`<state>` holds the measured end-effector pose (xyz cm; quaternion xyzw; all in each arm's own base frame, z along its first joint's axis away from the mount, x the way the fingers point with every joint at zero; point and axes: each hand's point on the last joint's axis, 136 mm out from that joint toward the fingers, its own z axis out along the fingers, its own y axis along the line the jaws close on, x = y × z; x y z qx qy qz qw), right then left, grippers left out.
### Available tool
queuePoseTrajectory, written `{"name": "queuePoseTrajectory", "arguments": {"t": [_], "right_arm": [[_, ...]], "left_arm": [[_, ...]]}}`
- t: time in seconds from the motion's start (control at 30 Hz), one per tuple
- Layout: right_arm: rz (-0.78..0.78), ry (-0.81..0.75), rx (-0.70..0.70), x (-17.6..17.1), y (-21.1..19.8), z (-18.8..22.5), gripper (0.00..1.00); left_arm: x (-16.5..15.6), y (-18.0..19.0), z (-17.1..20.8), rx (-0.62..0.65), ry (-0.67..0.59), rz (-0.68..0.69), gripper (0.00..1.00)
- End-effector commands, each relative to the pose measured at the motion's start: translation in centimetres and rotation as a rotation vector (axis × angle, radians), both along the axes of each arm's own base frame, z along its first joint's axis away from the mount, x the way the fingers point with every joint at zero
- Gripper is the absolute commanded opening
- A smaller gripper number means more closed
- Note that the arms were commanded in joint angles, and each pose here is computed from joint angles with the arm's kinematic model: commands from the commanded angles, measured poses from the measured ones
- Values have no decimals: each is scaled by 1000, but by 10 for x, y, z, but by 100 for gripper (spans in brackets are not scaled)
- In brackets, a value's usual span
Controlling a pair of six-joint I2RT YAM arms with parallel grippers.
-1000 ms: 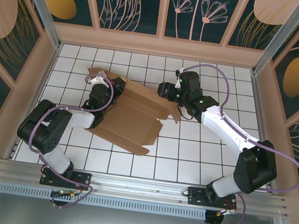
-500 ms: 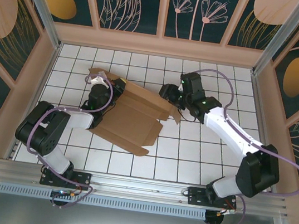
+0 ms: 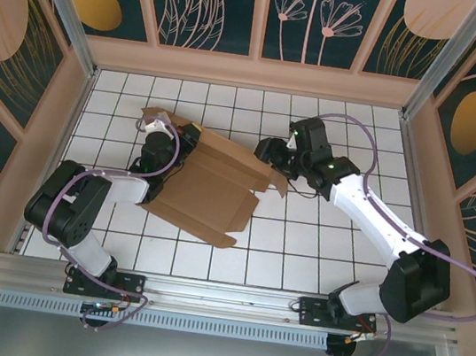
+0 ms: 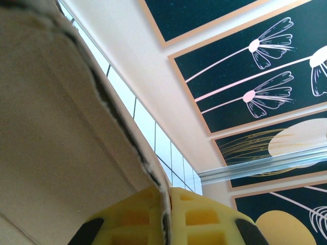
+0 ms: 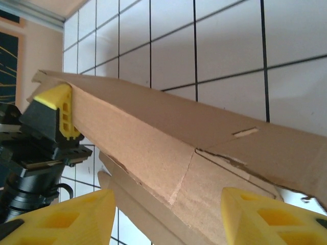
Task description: Fold the paper box
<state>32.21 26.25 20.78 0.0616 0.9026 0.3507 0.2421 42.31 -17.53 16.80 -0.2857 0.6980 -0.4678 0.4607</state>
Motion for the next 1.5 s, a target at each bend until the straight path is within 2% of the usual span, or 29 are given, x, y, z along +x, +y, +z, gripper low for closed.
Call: {"name": "queuePoseTrajectory", "arguments": {"t": [0.0, 0.13, 0.3, 0.57, 0.73, 0.9, 1.1, 1.47], "right_arm": [[46, 67, 9, -11, 16, -18, 57], [28, 107, -15, -10, 17, -37, 58], [-7, 83, -21, 3, 17, -45, 58], [0, -4, 71, 40, 41, -34, 58], [-10, -60, 117, 56, 38, -26, 56], [20, -96, 196, 68, 33, -16, 54], [113, -67, 231, 81, 47, -22, 54], [162, -106, 232, 121, 61, -14, 51]], "left_arm": [[0, 1, -19, 59, 57, -10, 0], [2, 0, -19, 56, 60, -12, 0], [2, -2, -18, 51, 60, -23, 0], [0, 0, -14, 57, 56, -18, 0], [0, 0, -12, 43, 64, -16, 0], [3, 3, -12, 4, 88, 4, 0], [8, 2, -9, -92, 102, 22, 0], [19, 13, 8, -96, 57, 104, 0]]}}
